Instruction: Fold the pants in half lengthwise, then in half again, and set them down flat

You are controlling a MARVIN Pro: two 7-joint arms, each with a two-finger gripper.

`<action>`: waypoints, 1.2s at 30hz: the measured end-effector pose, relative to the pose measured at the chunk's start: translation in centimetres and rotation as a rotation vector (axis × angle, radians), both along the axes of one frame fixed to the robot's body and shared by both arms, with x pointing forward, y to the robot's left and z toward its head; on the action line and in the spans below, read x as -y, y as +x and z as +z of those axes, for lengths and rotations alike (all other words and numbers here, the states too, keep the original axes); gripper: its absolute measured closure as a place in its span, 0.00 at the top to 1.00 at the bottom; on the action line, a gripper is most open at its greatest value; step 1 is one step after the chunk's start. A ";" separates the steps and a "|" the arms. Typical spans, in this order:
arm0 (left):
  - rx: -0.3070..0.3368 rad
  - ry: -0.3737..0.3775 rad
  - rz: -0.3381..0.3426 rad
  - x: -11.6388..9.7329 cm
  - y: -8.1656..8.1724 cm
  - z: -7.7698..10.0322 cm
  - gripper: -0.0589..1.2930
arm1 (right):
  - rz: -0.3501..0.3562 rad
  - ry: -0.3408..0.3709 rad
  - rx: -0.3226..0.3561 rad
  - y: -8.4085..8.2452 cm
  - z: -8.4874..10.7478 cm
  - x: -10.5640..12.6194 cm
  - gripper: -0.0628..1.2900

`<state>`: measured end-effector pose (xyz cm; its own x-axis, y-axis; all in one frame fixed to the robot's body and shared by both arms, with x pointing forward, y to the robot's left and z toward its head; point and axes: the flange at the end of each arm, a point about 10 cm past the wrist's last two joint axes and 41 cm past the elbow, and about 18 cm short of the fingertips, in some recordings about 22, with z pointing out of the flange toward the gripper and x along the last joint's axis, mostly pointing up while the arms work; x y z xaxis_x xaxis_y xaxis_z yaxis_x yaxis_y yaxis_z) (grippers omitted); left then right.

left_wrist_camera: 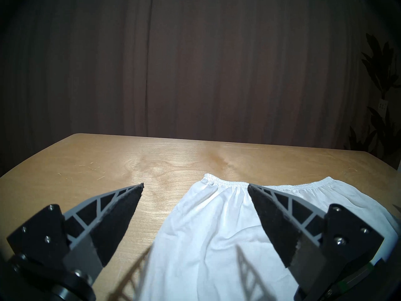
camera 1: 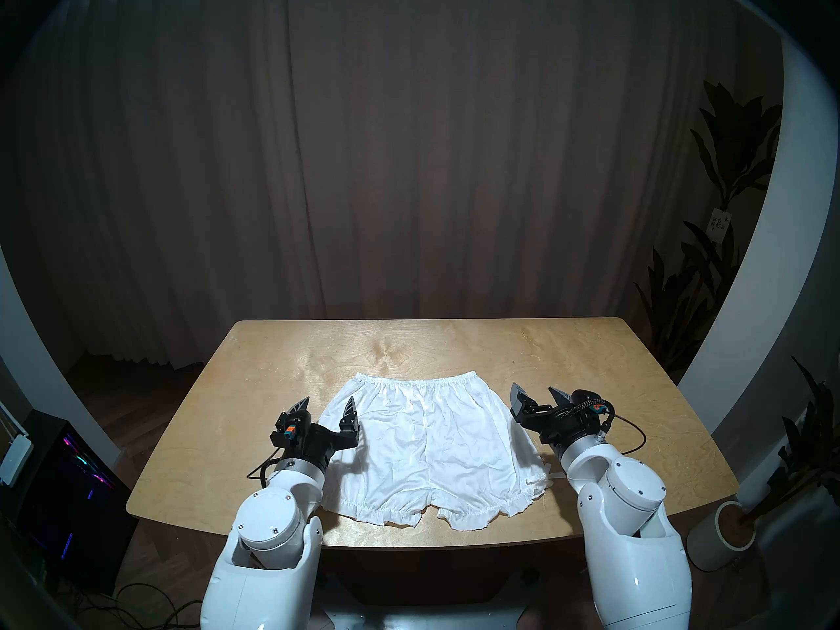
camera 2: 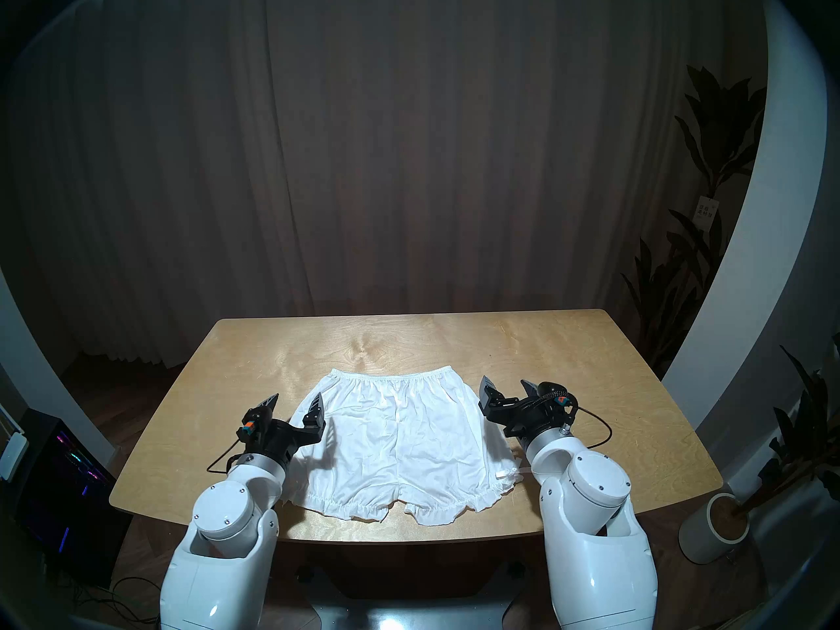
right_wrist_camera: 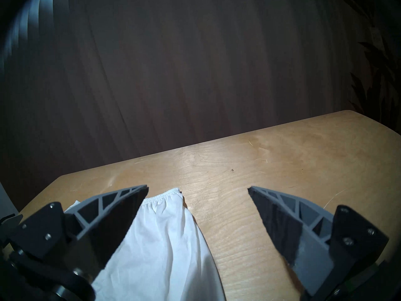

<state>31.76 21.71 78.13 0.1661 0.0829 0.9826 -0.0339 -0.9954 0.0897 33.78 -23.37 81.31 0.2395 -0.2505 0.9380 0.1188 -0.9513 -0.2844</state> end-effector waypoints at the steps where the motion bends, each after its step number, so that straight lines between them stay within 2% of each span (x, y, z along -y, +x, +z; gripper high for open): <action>1: -0.004 -0.004 0.001 -0.4 -0.1 0.1 0.94 | 0.004 0.000 -0.004 0.1 0.1 0.3 0.97; 8: -0.063 -0.032 0.011 -3.8 -1.1 0.6 0.94 | 0.041 -0.003 -0.041 0.5 0.6 2.3 0.97; 13: -0.124 -0.059 -0.022 -5.3 -2.0 0.8 0.94 | 0.079 -0.003 -0.072 0.7 0.7 3.5 0.97; 23: -0.239 -0.163 -0.187 -5.9 -3.3 2.2 0.94 | 0.212 0.027 -0.142 0.6 1.0 4.6 0.97; 31: -0.319 -0.220 -0.306 -5.9 -3.5 3.3 0.94 | 0.343 0.053 -0.213 0.3 1.6 5.4 0.97; 36: -0.379 -0.245 -0.356 -6.4 -3.5 3.8 0.94 | 0.423 0.075 -0.262 0.1 2.0 6.0 0.97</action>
